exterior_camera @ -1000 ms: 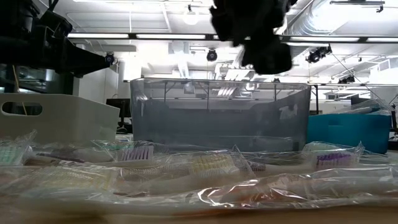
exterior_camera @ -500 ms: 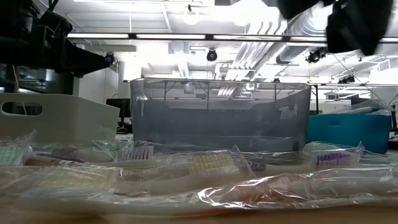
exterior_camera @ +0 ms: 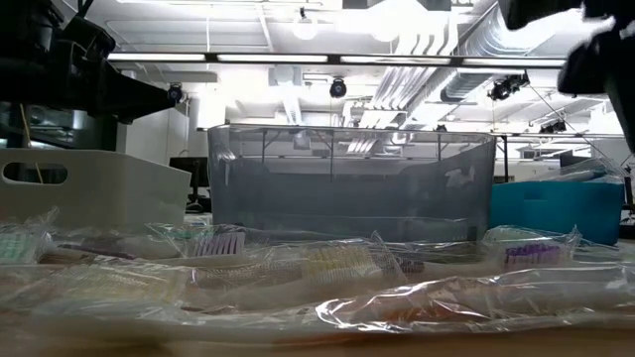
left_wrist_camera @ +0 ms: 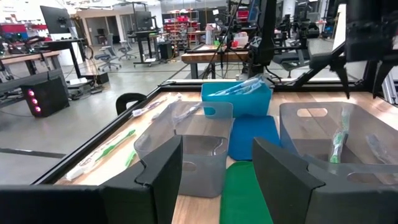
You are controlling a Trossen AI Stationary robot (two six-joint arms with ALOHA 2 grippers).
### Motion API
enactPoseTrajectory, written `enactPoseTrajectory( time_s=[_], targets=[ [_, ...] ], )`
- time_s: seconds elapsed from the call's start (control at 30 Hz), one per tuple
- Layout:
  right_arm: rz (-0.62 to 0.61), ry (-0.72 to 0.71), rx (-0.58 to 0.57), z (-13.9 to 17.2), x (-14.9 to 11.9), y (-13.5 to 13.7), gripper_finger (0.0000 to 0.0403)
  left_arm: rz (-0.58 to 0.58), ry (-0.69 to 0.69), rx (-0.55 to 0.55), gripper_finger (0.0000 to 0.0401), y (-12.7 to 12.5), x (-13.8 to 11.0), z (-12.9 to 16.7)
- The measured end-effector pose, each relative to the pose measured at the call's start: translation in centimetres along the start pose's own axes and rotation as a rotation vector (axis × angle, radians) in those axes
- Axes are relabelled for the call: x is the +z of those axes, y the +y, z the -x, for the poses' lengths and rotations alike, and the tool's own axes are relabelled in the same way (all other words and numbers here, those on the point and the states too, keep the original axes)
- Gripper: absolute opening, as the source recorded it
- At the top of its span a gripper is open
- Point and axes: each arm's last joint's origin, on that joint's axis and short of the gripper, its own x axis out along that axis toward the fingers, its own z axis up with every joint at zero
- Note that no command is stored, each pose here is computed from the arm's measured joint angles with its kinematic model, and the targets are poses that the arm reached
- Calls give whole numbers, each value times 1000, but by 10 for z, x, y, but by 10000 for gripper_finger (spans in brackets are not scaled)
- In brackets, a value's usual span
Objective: Pick & Place Toothbrushes
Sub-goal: Put the green toothbrush into the bottom black bin
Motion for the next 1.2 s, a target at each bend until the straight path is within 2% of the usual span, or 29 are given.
enactPoseTrajectory(
  time_s=[0.23,0.33,0.57,0.8,1.03,1.2],
  targets=[
    [21,-42,-39,-24,-8,-16,210,0,0,0,187,0,0,0],
    [86,-53,-19,-33,-11,-21,210,0,0,0,187,0,0,0],
    [171,-51,-54,-42,-16,-30,209,0,0,-1,187,0,0,0],
    [319,-73,-20,-55,-15,-22,184,0,0,-1,187,0,0,0],
    [245,-50,-60,-72,-16,-23,151,0,-1,-2,187,0,0,0],
    [189,-40,-76,-72,-17,-25,103,0,-1,-2,187,0,0,0]
  ],
)
